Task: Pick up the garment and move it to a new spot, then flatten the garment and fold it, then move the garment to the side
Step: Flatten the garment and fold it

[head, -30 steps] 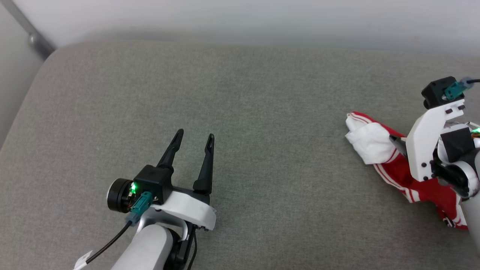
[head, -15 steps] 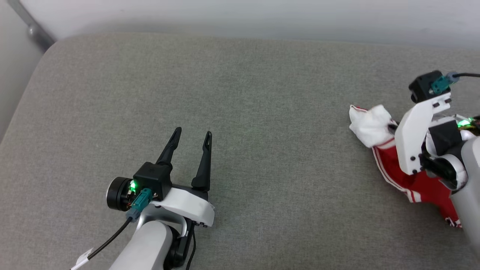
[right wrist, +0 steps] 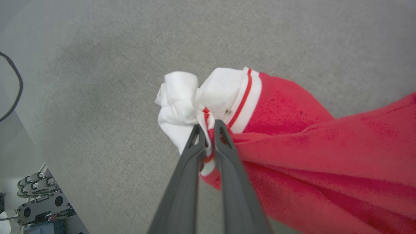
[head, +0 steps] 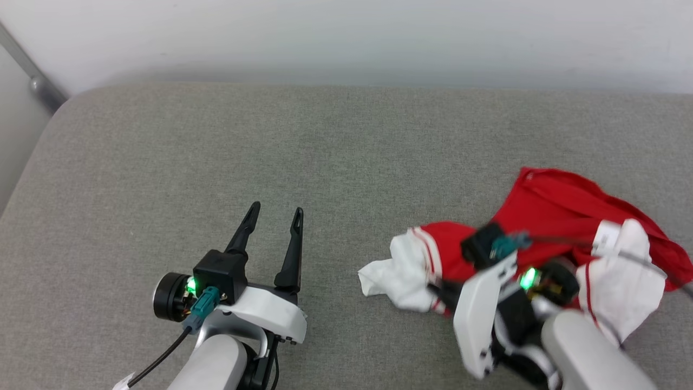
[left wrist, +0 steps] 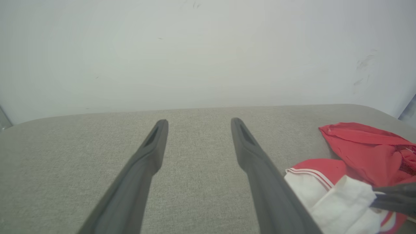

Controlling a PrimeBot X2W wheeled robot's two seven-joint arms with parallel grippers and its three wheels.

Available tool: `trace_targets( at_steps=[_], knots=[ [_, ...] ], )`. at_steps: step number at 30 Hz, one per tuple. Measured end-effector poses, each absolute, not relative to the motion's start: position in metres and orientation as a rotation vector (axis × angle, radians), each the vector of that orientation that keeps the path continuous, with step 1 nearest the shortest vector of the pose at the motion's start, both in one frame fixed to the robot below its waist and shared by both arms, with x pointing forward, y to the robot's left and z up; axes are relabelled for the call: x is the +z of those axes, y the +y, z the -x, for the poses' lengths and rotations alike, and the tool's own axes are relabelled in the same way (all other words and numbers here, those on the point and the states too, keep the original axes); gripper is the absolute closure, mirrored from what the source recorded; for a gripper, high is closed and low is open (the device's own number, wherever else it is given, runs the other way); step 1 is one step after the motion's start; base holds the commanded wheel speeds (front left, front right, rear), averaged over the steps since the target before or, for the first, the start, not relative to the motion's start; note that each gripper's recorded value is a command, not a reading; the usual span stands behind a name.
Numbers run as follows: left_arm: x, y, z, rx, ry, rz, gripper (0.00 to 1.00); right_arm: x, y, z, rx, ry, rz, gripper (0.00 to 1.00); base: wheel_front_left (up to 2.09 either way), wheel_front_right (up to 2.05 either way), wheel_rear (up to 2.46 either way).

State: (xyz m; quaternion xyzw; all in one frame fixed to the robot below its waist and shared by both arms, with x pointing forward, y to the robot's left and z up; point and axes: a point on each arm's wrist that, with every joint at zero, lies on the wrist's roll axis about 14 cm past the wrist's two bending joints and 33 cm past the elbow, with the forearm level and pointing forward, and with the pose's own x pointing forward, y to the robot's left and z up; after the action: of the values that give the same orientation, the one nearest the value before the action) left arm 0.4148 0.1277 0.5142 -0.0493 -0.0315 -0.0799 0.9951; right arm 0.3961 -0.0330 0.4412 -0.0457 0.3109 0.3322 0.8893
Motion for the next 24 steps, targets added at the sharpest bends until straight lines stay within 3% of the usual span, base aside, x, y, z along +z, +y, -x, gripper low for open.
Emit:
trace_targets(
  at_steps=[4,5,6,15,24],
  knots=[
    [0.513,0.129,-0.413,-0.155,-0.058,0.097,0.0,0.404,-0.027,-0.357,0.707,0.746,0.023,0.97,0.0,0.0,0.0],
    [0.513,0.129,-0.412,-0.153,-0.056,0.099,0.0,0.402,-0.026,-0.354,0.704,0.741,0.009,0.58,0.0,0.0,0.0],
    [0.512,0.129,-0.412,-0.153,-0.054,0.1,0.0,0.403,-0.025,-0.354,0.7,0.719,-0.008,0.0,0.0,0.0,0.0],
    [0.511,0.139,-0.396,-0.135,-0.036,0.084,0.0,0.488,-0.039,-0.381,0.601,0.271,-0.155,0.0,0.0,0.0,0.0],
    [0.522,0.143,-0.379,-0.127,-0.046,0.07,0.0,0.549,-0.142,-0.395,0.259,-0.015,-0.085,0.0,0.0,0.0,0.0]
  ],
)
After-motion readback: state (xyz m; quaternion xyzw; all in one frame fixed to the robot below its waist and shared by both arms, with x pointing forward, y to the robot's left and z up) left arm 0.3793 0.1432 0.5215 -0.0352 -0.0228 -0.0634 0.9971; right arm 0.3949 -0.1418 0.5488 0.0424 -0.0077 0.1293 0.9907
